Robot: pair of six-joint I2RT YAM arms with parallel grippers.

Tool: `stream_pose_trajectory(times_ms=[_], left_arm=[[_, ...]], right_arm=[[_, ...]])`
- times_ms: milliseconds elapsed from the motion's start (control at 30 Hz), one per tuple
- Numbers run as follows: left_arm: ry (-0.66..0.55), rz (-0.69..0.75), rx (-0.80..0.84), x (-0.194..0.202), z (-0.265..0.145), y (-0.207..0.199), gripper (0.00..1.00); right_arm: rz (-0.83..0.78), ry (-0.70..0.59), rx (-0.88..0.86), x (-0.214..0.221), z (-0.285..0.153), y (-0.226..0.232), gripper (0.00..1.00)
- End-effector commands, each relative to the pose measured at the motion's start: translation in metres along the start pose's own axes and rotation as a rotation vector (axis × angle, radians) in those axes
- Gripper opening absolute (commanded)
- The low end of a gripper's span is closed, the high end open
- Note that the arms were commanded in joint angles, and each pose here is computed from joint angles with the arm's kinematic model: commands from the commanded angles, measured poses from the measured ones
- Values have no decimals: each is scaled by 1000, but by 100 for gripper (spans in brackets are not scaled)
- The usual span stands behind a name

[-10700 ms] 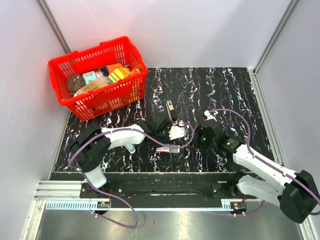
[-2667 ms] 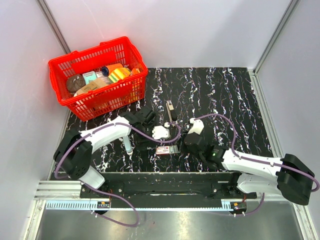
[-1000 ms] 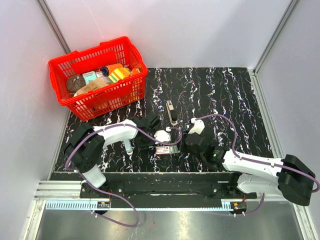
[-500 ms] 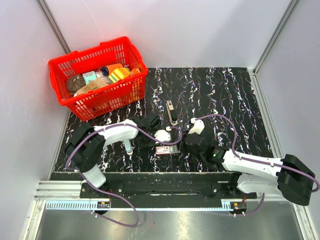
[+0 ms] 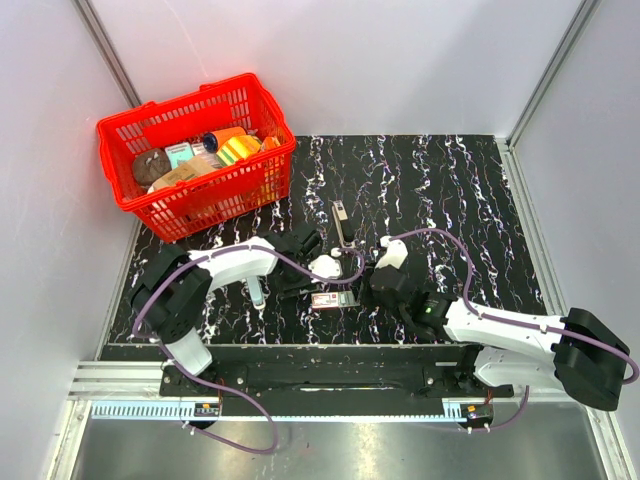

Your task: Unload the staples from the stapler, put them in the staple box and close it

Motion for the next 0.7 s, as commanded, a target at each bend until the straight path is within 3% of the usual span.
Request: stream_pose_trajectory(times_ms=[0,667], left_arm=[[50,-98,-45,0,7,4,55],[138,-227,14,7,26,-8,40]], right_arm=[[16,-38,-36,-11,1,9,29],[13,-38,-38,-9,2,9,29]])
Point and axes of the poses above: each gripper's point midway between its finger pads, its own z axis out along the fingers, its own y axis along the line the jaws close on, x = y × z, the point moved 6 cm from there along -z, back along the fingers, and after that the axes turned 2 degrees about -z, right-handed, at the moved point
